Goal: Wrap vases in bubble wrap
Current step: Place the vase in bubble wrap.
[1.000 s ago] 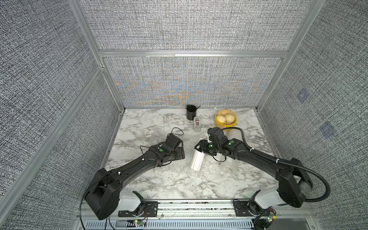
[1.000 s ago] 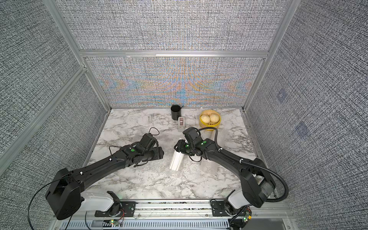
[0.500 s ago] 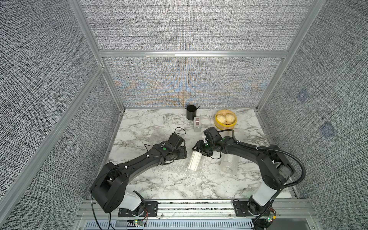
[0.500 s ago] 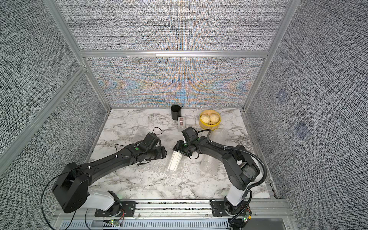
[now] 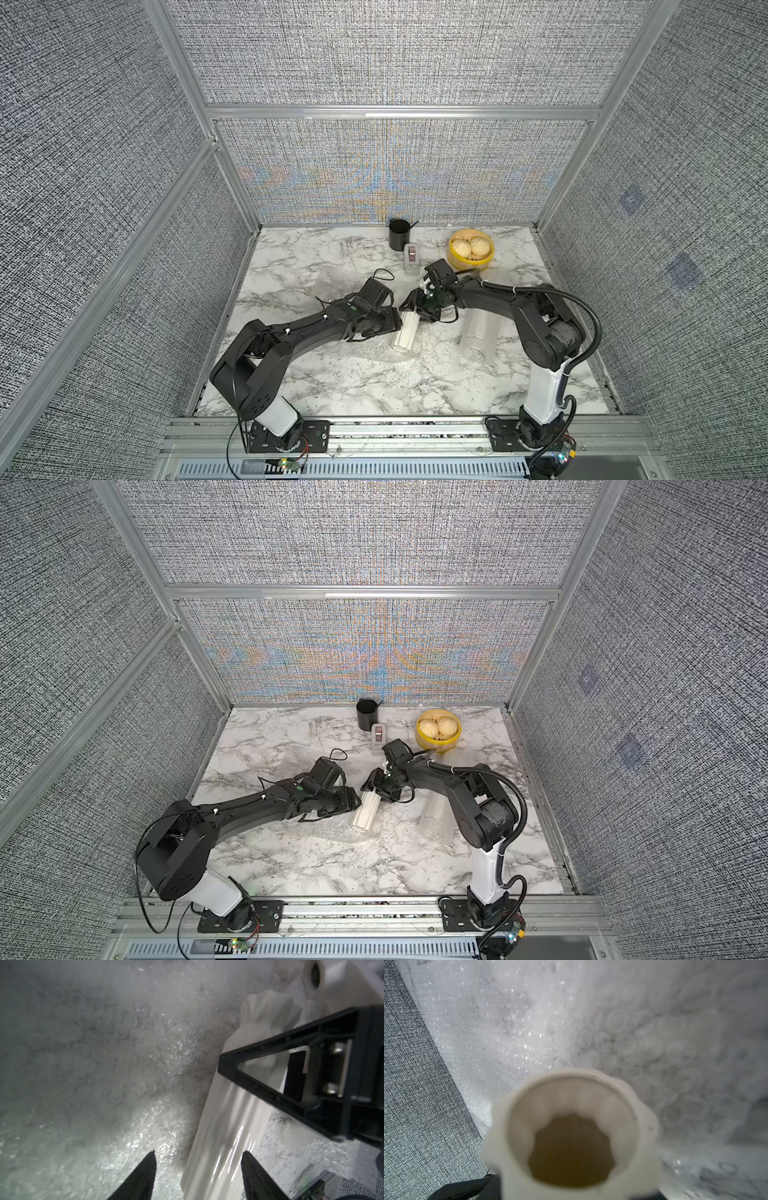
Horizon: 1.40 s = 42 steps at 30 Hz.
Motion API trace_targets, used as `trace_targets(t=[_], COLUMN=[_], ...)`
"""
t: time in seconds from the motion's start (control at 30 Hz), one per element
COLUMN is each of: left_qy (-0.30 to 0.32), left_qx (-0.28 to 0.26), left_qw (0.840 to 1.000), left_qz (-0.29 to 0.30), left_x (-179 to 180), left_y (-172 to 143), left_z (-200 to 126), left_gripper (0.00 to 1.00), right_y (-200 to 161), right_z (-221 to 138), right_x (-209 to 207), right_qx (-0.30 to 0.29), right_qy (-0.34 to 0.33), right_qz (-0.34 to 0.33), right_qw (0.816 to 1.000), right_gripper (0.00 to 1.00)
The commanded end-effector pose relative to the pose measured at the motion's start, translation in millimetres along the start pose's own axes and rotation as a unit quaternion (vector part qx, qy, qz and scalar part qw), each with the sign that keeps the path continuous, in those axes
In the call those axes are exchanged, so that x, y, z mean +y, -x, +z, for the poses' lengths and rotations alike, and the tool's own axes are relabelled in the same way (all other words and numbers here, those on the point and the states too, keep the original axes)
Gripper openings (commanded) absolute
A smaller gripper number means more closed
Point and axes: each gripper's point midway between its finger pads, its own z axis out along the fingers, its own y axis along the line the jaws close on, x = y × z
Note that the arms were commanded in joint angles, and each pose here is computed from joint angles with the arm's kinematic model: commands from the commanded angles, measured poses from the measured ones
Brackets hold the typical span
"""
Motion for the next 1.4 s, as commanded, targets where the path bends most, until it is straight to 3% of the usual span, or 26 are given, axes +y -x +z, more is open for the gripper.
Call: trace_targets(t=[0.0,0.13,0.33,0.53,0.67,0.83,1.17,1.37], left_qy=[-0.023,-0.019,-0.019,-0.021,-0.022,-0.008,0.033,0.030], left_qx=[0.005,0.007,0.010,0.009,0.014,0.004,0.032,0.042], left_qw=[1.000,1.000,1.000,1.000,1.000,1.000,0.998,0.998], left_qz=[-0.001,-0.002,0.004,0.006,0.004,0.016,0.049,0.044], left_x=[-10,-9,-12,-13,-16,-14,-6,-6], left_y=[2,2,4,7,7,14,15,11], left_z=[4,8,8,11,15,12,25,29], left_gripper=[0.66,0.65,0.65,0.66,0.65,0.65,0.65,0.64], right_y=[6,6,-5,-11,-11,-14,-34,-33], right_z=[2,-2,-18,-40,-52,-73,-50,-25], right_x=[-6,-1,9,9,15,-1,-37,-41], right_qx=[-0.011,-0.008,0.017,0.018,0.021,-0.002,-0.002,0.005], right_qy=[-0.015,-0.006,0.010,-0.001,-0.001,-0.058,-0.104,-0.094], right_qz=[-0.016,-0.017,-0.036,-0.056,-0.075,-0.114,-0.105,-0.089], right_qw=[1.000,1.000,0.999,0.998,0.997,0.992,0.989,0.992], right_gripper=[0.35,0.43,0.73,0.88,0.89,0.89,0.62,0.49])
